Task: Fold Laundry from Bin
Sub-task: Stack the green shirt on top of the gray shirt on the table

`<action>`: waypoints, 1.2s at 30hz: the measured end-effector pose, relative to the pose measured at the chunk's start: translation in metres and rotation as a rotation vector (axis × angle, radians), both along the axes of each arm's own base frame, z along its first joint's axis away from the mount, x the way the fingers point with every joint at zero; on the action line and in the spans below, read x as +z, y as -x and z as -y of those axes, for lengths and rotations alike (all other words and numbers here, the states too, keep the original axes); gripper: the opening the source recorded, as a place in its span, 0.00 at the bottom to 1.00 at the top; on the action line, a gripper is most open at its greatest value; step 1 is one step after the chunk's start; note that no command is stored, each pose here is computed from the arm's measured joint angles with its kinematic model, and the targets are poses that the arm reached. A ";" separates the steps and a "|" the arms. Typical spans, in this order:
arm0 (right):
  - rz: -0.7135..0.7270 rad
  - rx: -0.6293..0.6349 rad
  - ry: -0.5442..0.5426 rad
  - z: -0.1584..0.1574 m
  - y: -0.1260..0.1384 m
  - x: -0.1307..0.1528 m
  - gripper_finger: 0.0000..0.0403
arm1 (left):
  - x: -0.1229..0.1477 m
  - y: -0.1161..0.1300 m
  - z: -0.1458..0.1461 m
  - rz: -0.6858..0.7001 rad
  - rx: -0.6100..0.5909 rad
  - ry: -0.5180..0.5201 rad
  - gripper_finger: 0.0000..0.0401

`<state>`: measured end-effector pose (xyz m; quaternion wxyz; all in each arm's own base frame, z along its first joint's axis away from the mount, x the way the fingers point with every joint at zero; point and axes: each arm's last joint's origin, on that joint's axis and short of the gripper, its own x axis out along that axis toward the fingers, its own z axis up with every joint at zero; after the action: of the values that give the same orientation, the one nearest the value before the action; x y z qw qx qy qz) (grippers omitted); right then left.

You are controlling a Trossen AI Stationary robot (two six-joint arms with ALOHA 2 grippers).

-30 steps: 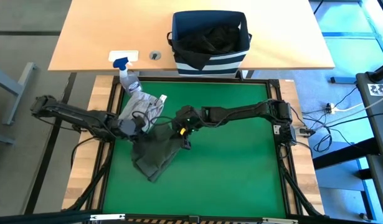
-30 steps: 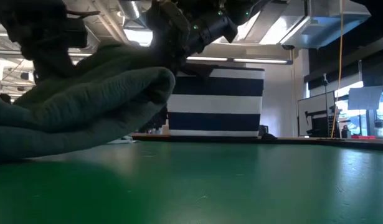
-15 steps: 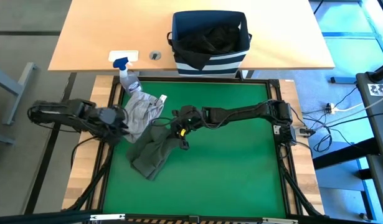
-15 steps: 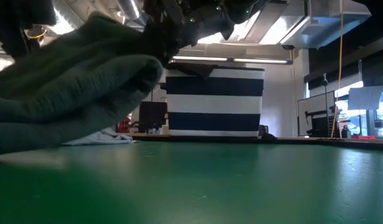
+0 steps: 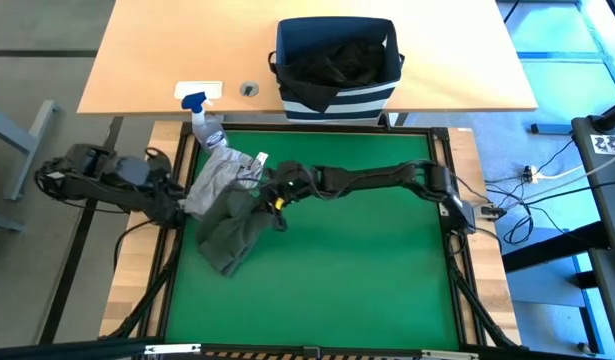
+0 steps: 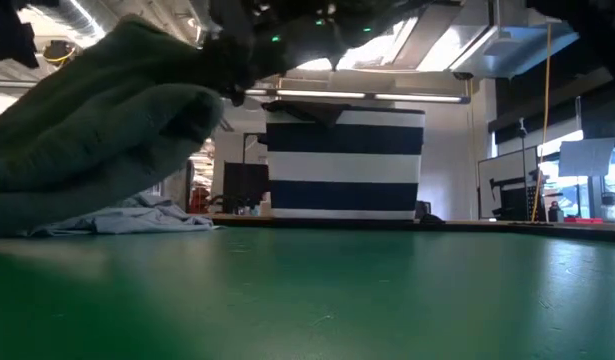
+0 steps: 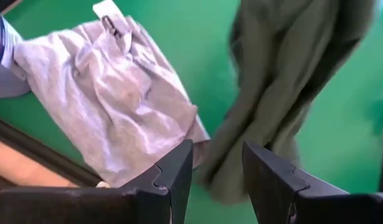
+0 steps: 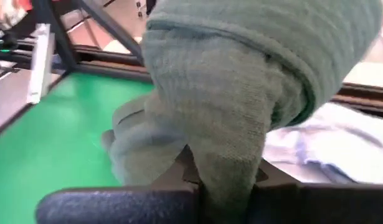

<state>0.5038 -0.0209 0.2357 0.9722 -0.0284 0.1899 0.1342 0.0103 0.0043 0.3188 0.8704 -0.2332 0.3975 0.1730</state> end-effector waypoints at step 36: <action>-0.021 -0.434 -0.135 0.140 -0.053 -0.055 0.23 | 0.020 0.010 -0.002 0.077 -0.065 -0.081 0.33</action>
<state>0.5572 -0.1608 0.1809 0.9760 0.0796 0.1920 -0.0655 0.0001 0.0062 0.3390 0.8989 -0.1914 0.3637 0.1515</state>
